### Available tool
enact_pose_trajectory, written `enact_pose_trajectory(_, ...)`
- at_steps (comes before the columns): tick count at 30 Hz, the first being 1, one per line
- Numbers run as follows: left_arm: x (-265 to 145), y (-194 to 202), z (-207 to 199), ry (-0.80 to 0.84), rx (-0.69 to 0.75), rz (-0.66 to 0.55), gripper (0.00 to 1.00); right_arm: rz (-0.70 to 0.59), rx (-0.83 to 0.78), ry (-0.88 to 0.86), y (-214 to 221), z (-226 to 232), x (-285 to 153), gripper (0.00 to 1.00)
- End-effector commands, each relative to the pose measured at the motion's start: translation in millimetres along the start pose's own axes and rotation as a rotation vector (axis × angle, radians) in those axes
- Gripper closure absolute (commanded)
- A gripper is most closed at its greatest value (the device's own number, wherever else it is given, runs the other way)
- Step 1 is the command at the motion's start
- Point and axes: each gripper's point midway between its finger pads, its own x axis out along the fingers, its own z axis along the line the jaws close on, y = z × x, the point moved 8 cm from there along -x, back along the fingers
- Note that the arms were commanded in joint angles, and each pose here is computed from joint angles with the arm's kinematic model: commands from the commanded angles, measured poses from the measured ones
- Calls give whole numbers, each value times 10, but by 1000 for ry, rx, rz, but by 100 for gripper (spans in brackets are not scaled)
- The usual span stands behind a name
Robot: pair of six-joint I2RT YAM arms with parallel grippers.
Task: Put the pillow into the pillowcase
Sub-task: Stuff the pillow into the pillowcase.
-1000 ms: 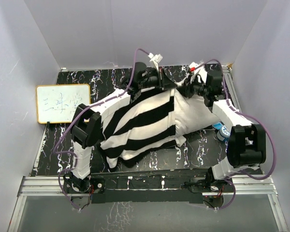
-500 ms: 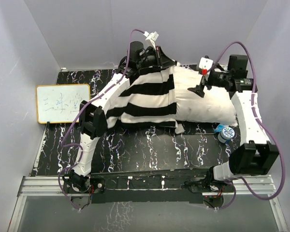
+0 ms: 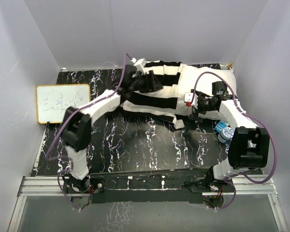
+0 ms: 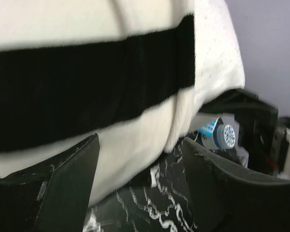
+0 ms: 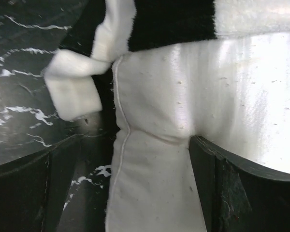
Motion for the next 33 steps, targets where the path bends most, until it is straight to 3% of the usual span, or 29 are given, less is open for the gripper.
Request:
enact_pose_trajectory(1, -786, 54, -474, -5, 63, -183, 32, 89, -130, 170, 99, -318, -24, 1)
enact_pose_trajectory(5, -685, 1029, -477, -39, 8, -124, 31, 105, -104, 229, 215, -336, 100, 8)
enact_pose_trajectory(10, -388, 1682, -326, -89, -198, -159, 23, 96, -53, 288, 219, -370, 191, 26)
enact_pose_trajectory(19, 111, 1972, -117, -154, -352, -258, 6, 45, 22, 283, 197, -320, 318, 63)
enact_pose_trajectory(25, 399, 2005, -31, -172, -419, -289, 7, 25, 75, 261, 200, -298, 355, 79)
enact_pose_trajectory(29, 611, 1998, 4, -168, -456, -313, 19, 1, 125, 243, 189, -305, 392, 85)
enact_pose_trajectory(30, 658, 1973, 6, -159, -452, -323, 29, -5, 145, 236, 184, -312, 401, 88)
enact_pose_trajectory(31, 696, 1927, 2, -138, -448, -337, 55, -8, 169, 225, 189, -313, 413, 91)
enact_pose_trajectory(33, 738, 1796, -49, -68, -442, -354, 97, -46, 217, 186, 70, -319, 515, 92)
